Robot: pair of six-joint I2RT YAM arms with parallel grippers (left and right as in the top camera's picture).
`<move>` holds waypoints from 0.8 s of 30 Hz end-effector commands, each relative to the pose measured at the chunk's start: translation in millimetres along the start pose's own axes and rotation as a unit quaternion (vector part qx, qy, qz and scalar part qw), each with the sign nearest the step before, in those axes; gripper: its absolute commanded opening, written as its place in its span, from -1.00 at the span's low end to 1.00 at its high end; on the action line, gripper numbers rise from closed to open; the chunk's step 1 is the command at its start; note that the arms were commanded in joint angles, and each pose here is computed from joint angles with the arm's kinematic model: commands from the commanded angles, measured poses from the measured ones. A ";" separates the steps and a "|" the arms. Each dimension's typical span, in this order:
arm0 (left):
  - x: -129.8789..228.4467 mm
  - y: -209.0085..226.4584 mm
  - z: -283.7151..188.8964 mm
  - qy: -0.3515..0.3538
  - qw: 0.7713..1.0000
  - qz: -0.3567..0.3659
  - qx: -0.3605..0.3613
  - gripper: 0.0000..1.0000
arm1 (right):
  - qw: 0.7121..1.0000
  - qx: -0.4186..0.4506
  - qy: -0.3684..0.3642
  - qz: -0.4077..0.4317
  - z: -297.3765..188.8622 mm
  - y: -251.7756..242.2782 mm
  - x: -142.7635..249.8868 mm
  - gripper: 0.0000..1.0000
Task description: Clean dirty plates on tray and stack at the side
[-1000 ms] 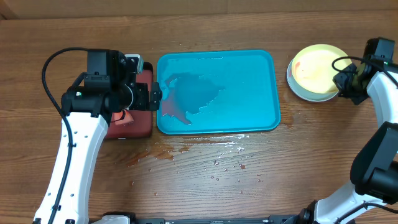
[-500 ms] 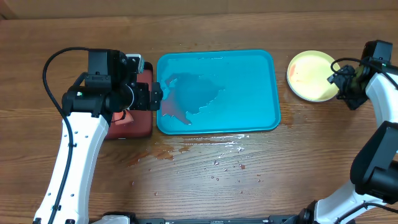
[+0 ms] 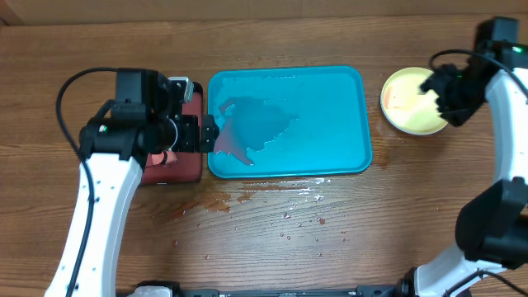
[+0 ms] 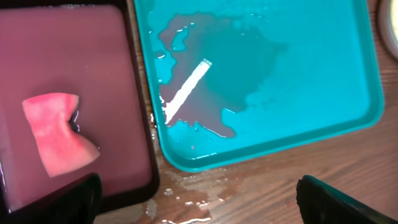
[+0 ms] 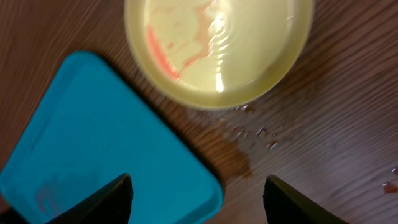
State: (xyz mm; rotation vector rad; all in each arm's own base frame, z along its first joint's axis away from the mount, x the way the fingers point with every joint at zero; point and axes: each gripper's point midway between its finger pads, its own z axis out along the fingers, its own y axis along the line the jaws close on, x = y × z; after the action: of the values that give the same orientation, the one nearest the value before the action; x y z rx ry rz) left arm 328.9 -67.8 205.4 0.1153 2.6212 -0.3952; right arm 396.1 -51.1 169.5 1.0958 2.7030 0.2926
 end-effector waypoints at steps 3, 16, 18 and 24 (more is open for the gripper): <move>5.2 -24.8 -66.1 -0.082 0.996 0.030 0.019 1.00 | 0.987 -0.093 -0.093 -0.092 -103.5 48.3 36.8 0.38; 115.6 -59.2 -126.0 -0.195 0.974 0.056 0.100 1.00 | 0.930 -0.161 -0.182 -0.275 -175.5 24.0 191.3 0.20; 132.1 -57.8 -124.4 -0.215 0.970 0.046 0.105 0.99 | 0.919 -0.189 -0.181 -0.293 -157.0 14.9 211.8 0.20; 152.4 -57.1 -131.4 -0.263 0.957 0.047 0.109 1.00 | 0.910 -0.230 -0.175 -0.297 -111.6 -17.4 241.0 0.75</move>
State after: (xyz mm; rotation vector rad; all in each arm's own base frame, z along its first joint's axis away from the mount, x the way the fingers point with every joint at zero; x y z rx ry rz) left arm 132.6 -77.9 256.3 0.1907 2.0652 -0.5468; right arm 192.6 98.2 250.0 0.1404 2.3557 0.5064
